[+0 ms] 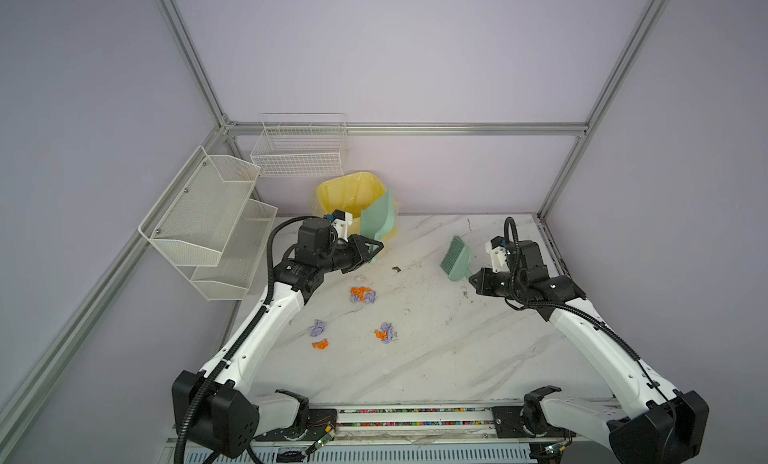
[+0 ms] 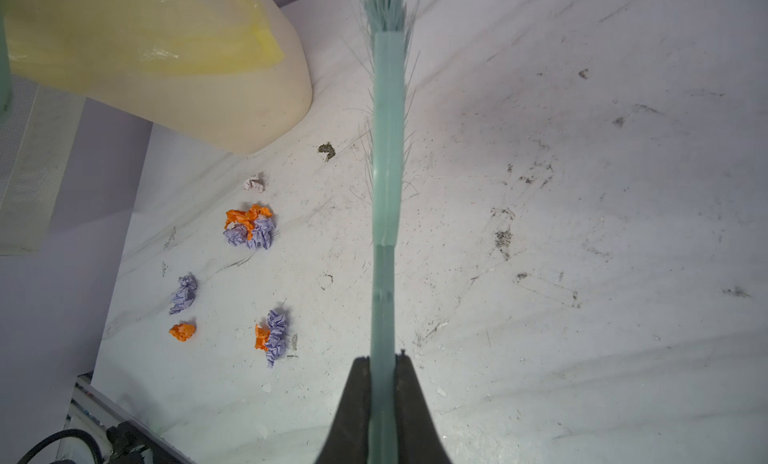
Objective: Sweep away the paper scraps from the table
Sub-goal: 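Lower the empty dustpan from the bin with left while right lowers brush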
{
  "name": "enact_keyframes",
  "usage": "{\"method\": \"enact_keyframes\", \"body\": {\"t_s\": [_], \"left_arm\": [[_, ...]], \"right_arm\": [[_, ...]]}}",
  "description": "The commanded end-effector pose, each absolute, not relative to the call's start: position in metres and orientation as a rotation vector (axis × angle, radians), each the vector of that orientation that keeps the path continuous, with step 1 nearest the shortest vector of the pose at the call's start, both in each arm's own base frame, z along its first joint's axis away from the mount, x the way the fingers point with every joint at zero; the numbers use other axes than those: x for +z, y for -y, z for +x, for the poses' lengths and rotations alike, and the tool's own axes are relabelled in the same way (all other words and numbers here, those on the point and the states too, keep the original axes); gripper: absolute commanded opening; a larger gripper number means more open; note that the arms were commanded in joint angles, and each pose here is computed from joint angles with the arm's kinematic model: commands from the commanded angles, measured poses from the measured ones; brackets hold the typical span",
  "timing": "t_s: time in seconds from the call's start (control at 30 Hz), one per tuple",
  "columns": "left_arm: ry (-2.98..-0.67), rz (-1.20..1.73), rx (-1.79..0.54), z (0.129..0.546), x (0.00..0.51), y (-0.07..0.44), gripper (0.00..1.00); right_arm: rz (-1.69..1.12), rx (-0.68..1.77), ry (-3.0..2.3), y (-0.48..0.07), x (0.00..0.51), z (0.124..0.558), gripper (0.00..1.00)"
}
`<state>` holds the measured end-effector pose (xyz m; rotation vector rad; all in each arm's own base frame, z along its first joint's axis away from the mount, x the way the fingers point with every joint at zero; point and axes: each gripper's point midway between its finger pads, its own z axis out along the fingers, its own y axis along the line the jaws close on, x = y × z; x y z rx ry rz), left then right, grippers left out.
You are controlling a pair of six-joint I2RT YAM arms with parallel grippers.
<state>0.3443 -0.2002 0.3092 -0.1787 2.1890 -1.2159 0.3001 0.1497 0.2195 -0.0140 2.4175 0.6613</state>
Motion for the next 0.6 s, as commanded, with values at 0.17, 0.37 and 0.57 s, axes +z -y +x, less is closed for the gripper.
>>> {"method": "enact_keyframes", "body": {"t_s": [0.17,0.37,0.57], "left_arm": [[-2.16,0.003,-1.012,0.319,0.33,0.182,0.14],[-2.17,0.038,-0.923,0.308,0.32,0.171,0.14],[-2.232,-0.004,-0.834,0.3,0.298,0.158,0.14]], "right_arm": [[-0.14,0.809,-2.389,-0.171,0.237,0.291,0.0],[-0.216,0.866,-2.383,-0.18,0.243,0.286,0.0],[-0.281,0.926,-2.399,-0.194,0.236,0.275,0.0]]}}
